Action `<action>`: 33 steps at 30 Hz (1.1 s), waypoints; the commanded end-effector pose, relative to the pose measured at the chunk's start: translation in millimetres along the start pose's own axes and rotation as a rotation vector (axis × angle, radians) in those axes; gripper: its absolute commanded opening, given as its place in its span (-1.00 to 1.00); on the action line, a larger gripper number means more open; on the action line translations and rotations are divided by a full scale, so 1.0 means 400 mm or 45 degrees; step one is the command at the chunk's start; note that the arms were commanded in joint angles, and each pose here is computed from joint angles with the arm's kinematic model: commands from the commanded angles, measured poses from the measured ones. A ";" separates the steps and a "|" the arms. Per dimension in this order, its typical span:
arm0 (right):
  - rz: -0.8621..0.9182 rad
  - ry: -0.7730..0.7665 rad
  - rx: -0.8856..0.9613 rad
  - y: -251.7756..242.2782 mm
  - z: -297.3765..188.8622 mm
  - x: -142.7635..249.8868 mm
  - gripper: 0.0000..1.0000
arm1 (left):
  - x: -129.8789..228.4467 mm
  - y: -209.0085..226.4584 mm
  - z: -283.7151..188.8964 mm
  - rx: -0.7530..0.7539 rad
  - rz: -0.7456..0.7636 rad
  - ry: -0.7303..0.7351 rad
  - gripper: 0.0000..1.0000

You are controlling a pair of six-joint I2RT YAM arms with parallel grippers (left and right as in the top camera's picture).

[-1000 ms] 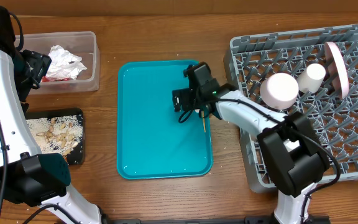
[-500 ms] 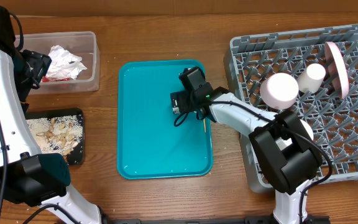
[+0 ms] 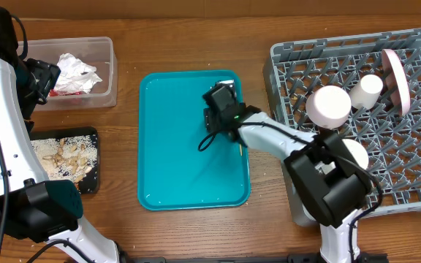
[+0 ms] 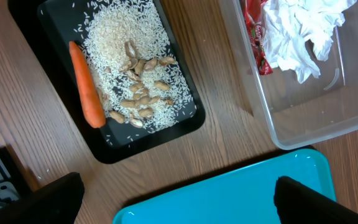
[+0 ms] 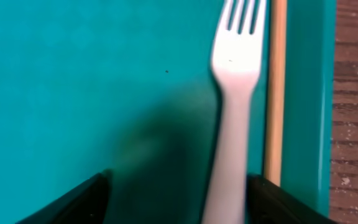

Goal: Sort waste into correct bins and load items into the dishwasher rack

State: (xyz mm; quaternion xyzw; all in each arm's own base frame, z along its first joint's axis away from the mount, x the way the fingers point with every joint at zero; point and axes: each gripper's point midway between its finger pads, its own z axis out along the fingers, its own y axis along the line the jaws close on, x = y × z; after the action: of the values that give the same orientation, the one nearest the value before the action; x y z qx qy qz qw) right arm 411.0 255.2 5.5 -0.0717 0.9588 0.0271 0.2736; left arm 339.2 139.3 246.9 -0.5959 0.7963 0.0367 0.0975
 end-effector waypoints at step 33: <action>-0.010 0.130 -0.032 0.055 0.020 0.041 -0.92 | -0.003 0.005 -0.005 -0.007 -0.023 -0.018 1.00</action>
State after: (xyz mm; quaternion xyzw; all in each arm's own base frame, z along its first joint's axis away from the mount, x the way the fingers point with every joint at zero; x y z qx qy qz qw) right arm 409.5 258.7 7.8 -0.0645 0.9617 -0.0033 0.2663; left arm 339.3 139.2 246.9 -0.5959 0.7963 0.0365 0.0974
